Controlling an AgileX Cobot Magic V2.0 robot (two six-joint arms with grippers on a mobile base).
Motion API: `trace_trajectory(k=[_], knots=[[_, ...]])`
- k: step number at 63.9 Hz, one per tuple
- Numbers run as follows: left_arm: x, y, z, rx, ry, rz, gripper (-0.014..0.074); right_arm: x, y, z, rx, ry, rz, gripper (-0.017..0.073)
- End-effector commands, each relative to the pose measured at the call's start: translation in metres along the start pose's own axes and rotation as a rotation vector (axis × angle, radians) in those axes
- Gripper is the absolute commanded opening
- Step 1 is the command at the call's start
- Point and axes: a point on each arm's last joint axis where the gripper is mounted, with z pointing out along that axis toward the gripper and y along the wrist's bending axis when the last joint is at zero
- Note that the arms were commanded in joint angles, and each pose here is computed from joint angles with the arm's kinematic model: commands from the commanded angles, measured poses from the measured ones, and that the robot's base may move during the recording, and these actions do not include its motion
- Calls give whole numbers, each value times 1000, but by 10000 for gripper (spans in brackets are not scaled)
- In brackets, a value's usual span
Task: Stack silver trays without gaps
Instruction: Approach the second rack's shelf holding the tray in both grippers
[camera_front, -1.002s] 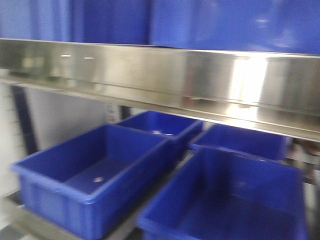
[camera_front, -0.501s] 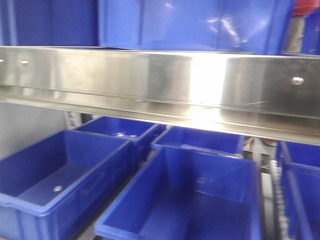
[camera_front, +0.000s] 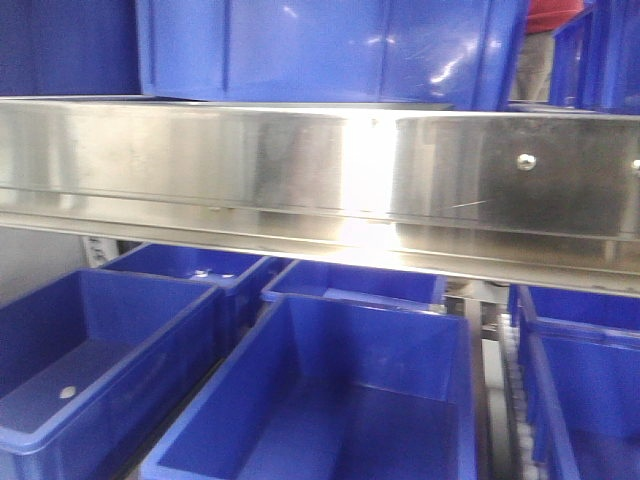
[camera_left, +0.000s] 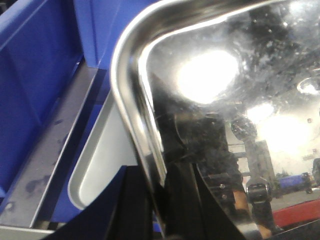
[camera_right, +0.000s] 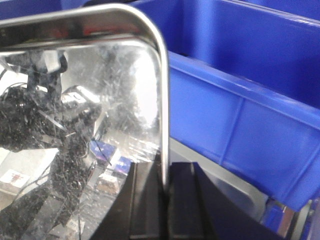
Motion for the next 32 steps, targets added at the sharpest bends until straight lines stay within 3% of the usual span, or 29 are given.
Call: trace_trajectory(k=[1,32], knots=[[-3,-5,-1,32,-28,25,-16,-14,9,-8,-81,-126,3,-70],[-3,-5,-1,32,-28,25,-16,-14,9,-8,-81,-126,3,-70]])
